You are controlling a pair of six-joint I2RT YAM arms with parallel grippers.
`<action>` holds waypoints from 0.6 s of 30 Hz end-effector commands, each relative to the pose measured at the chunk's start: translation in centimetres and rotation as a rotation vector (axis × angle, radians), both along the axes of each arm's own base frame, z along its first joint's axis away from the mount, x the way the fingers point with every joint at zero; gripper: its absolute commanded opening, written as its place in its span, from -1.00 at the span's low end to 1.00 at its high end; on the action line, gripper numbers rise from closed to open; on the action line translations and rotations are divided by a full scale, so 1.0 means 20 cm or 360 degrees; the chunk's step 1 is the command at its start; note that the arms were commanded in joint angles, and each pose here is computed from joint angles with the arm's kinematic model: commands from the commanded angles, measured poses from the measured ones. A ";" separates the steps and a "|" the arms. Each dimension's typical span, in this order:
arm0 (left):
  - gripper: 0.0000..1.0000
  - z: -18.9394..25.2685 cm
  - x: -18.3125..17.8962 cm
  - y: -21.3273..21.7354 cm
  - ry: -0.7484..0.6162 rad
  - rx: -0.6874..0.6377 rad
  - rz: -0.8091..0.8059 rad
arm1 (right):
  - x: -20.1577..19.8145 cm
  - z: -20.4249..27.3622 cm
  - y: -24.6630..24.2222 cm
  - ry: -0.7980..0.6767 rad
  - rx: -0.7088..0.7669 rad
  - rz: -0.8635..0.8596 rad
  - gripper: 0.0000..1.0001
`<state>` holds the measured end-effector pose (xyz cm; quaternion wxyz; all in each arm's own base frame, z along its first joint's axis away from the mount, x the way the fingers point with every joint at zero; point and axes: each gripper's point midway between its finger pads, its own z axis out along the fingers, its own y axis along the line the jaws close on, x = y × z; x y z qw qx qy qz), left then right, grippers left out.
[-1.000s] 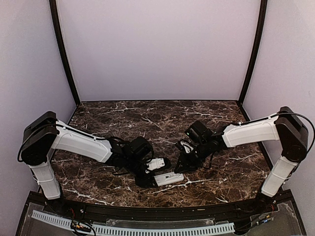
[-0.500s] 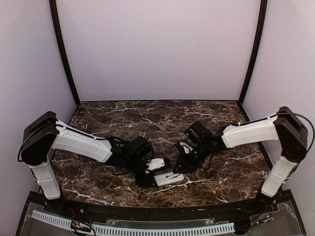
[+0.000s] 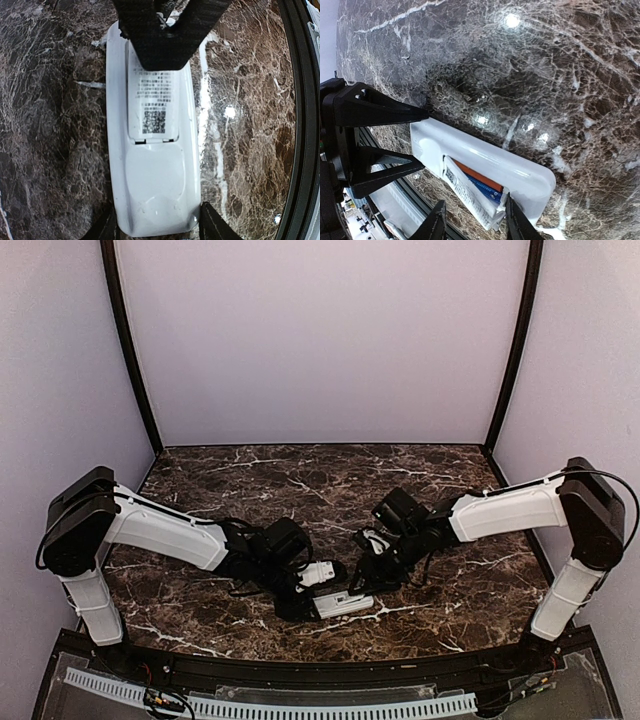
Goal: Load the batteries into the remote control
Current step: Load the battery cover onto the remote control without the battery cover.
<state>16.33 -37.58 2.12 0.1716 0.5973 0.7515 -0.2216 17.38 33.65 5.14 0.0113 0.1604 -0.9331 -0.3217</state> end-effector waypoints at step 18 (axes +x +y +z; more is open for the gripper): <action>-0.70 -0.16 -0.10 0.11 0.0144 0.0194 -0.0010 | 0.03 0.06 -0.01 -0.0090 -0.0065 0.0020 -0.09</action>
